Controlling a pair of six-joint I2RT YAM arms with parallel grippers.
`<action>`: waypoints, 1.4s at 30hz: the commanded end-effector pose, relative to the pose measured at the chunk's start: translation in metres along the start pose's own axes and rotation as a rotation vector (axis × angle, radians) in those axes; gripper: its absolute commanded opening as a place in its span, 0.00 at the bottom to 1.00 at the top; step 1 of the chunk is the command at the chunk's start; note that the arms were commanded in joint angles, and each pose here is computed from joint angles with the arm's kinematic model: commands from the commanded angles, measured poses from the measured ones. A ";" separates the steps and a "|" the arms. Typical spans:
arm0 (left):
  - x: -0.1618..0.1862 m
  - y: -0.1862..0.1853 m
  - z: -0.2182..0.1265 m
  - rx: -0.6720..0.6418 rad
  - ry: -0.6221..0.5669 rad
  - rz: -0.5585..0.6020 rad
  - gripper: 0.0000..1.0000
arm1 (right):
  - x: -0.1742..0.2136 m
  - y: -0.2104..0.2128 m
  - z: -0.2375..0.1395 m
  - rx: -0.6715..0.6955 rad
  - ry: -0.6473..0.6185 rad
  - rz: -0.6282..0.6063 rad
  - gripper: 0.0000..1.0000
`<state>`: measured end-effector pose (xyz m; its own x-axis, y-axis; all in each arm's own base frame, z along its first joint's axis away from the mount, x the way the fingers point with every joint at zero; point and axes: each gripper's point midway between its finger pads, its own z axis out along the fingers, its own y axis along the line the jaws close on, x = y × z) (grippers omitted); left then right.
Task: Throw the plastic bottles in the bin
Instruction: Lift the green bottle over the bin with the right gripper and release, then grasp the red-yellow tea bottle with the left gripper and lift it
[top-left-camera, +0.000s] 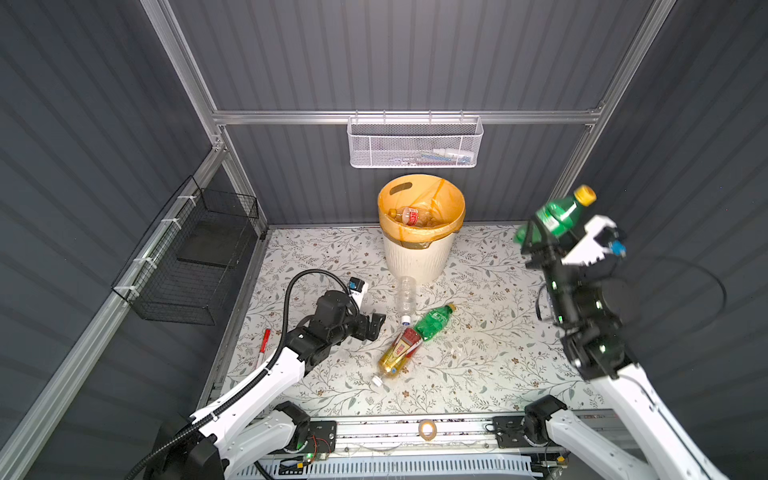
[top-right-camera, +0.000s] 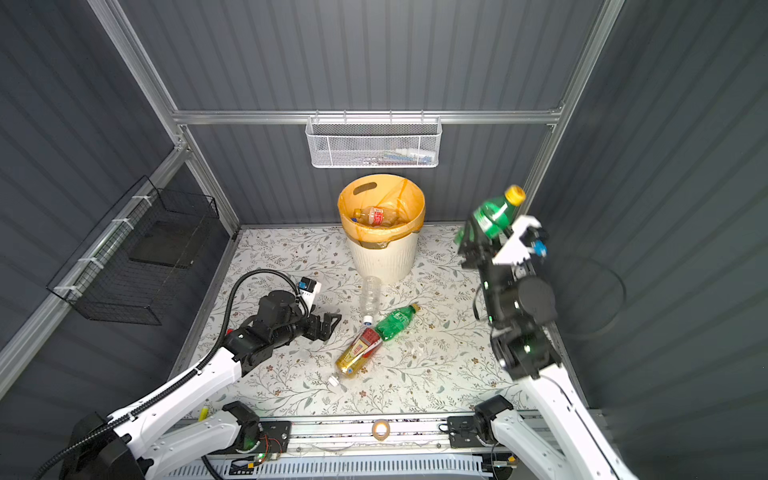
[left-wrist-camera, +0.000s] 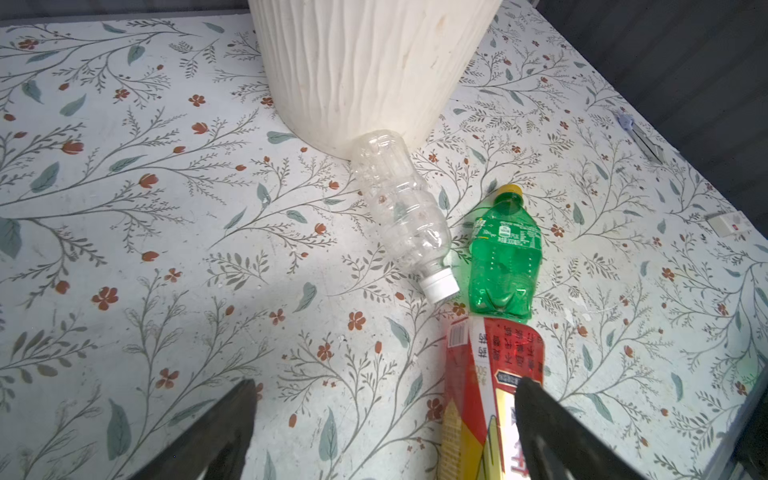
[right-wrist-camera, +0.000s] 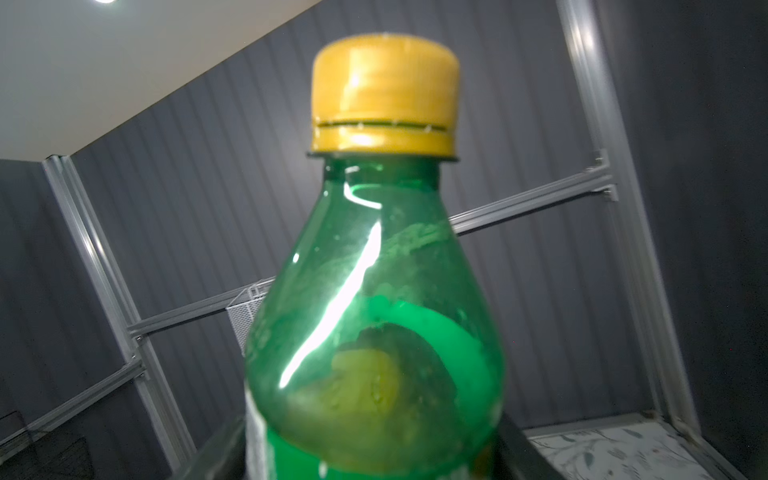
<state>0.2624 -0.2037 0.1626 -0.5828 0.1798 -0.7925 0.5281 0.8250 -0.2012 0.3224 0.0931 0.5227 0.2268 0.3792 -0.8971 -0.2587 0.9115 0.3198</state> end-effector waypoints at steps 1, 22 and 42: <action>0.004 -0.001 0.004 -0.024 0.017 0.030 0.97 | 0.080 0.048 0.074 -0.159 0.445 0.061 0.74; 0.060 -0.050 0.011 0.018 0.209 0.194 1.00 | 0.111 -0.069 0.008 0.169 0.484 0.140 0.99; 0.109 -0.071 0.039 0.010 0.353 0.276 1.00 | 0.175 -0.144 -0.070 0.342 0.567 0.283 0.99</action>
<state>0.1799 -0.2632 0.0695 -0.5859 0.5779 -0.5682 0.7183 0.6949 -0.0338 0.3339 0.0165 0.2948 -0.3681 0.5379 -0.7584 0.1139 0.8356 0.5374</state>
